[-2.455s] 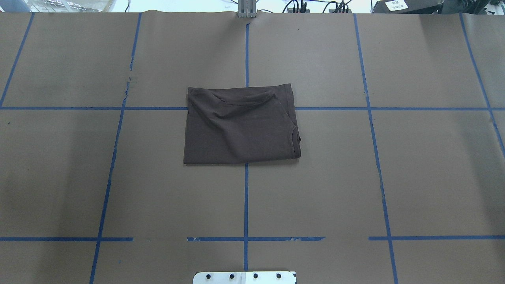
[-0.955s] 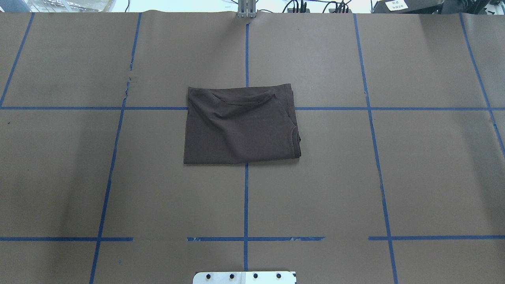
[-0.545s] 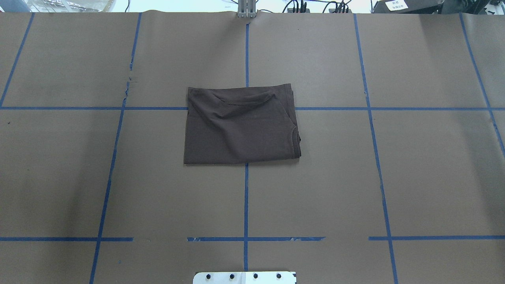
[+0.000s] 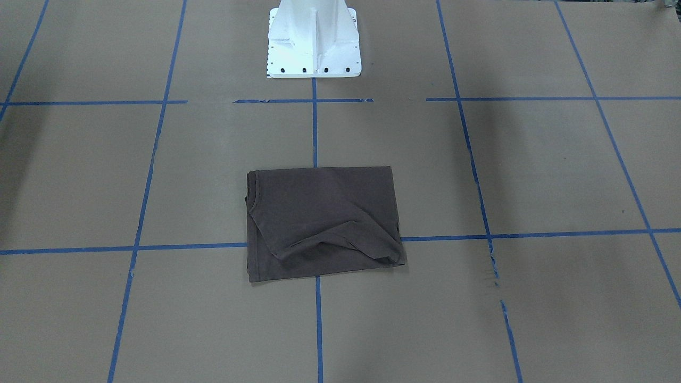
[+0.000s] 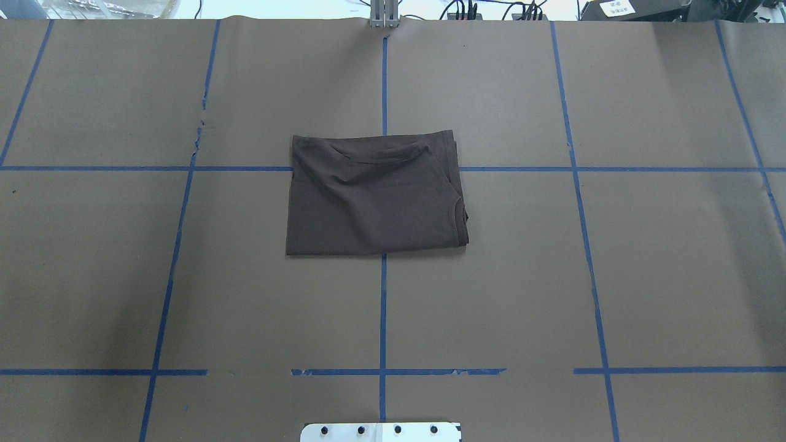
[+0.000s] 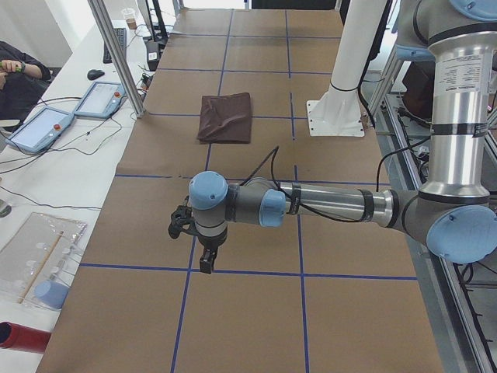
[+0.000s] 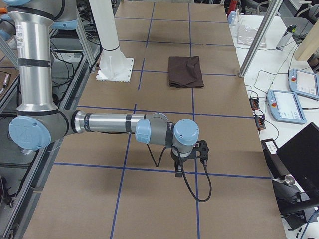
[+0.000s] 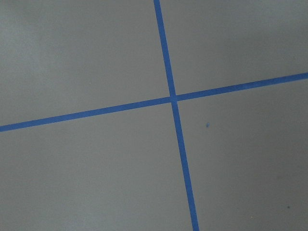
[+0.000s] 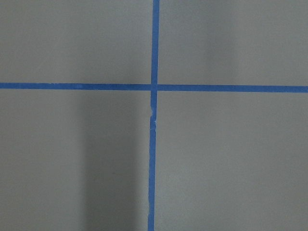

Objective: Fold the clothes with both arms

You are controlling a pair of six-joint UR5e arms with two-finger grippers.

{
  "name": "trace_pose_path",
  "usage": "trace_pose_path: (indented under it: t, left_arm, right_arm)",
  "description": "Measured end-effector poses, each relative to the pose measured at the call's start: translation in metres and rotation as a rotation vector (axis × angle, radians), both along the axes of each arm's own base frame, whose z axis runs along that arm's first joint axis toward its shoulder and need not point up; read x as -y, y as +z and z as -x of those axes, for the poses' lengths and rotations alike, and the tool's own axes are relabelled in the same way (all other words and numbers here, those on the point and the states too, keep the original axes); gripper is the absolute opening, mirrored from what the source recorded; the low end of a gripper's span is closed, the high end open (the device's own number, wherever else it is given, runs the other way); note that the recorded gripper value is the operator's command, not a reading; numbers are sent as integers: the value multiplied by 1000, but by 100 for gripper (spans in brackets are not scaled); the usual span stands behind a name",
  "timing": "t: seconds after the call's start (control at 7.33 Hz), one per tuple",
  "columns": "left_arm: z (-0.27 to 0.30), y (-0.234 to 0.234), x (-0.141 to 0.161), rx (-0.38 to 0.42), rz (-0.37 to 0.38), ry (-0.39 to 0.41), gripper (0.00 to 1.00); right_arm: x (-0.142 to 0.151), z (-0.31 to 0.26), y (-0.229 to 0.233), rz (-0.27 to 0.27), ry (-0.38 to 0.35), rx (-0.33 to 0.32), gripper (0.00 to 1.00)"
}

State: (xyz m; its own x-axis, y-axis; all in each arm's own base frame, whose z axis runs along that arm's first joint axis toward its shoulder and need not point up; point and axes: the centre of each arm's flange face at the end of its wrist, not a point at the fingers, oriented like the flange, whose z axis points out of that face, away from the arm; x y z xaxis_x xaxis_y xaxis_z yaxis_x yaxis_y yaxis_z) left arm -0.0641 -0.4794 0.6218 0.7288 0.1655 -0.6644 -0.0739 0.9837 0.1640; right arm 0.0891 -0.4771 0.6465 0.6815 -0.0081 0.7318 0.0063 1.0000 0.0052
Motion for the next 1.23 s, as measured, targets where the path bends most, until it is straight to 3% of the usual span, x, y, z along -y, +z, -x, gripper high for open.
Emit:
trace_pose_path:
  t: [1.23]
  left_arm:
    - [1, -1, -1, -1, -2, -2, 100]
  right_arm:
    - [0, 0, -2, -6, 0, -2, 100]
